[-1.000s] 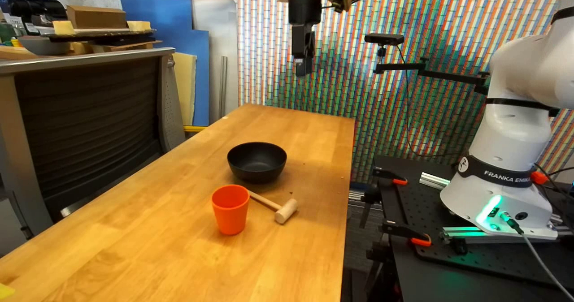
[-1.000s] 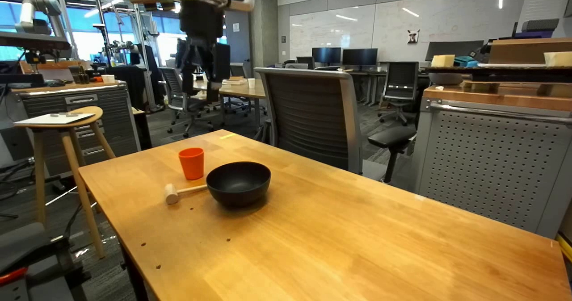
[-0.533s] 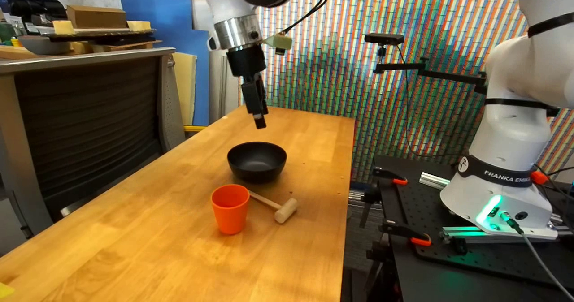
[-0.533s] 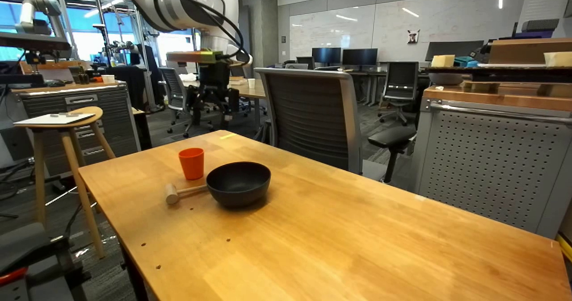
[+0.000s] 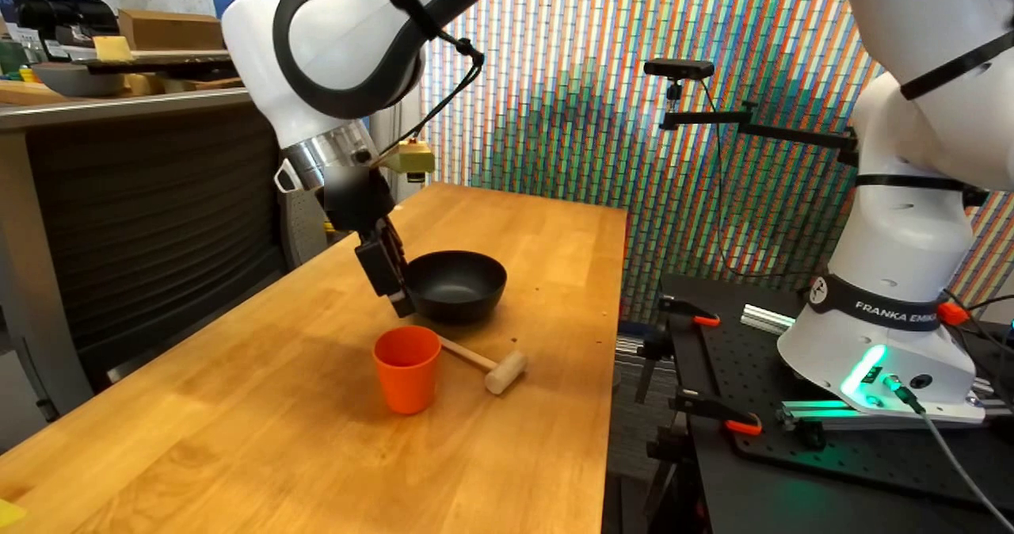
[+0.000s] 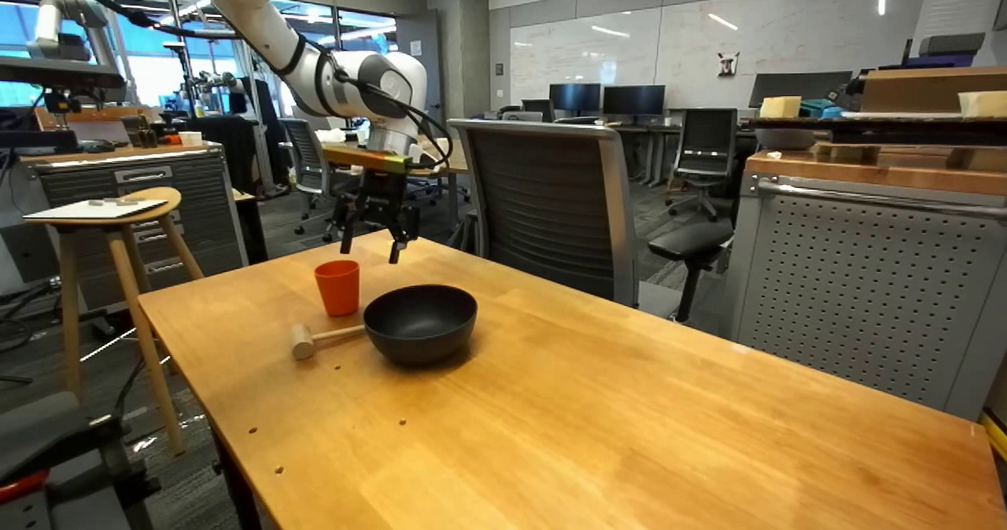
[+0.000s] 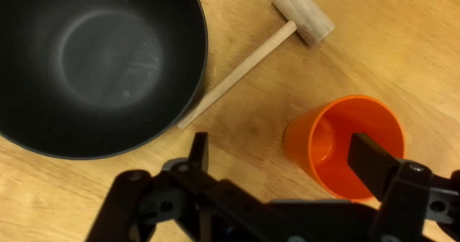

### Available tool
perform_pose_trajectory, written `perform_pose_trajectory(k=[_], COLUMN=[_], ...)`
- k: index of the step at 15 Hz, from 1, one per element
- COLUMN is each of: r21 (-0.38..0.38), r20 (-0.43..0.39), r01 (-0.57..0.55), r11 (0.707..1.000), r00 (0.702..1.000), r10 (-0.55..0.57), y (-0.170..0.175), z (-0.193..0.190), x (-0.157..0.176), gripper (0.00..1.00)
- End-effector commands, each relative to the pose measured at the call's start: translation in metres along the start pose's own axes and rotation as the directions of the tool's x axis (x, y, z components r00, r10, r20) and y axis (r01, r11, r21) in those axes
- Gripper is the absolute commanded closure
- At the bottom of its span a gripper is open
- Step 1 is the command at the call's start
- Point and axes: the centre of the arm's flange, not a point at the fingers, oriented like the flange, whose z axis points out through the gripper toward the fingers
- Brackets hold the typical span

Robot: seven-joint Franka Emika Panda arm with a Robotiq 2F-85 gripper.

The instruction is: Put the cup in the bowl

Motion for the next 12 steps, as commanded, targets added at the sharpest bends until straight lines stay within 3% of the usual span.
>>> perform_pose_trajectory(k=[1,3,4,5,12], r21=[0.042,0.069,0.069,0.081,0.169], r20=[0.058,0.091,0.106,0.118,0.187], r01=[0.067,0.083,0.095,0.097,0.174], r11=[0.997,0.994,0.993,0.992,0.970], r00=[0.996,0.992,0.989,0.987,0.961], r10=[-0.069,-0.089,-0.102,-0.106,-0.205], y=[0.008,0.010,0.013,0.015,0.015], z=[-0.008,0.001,0.007,0.009,0.018], x=[0.059,0.066,0.068,0.070,0.075], gripper=[0.00,0.00,0.25,0.26,0.81])
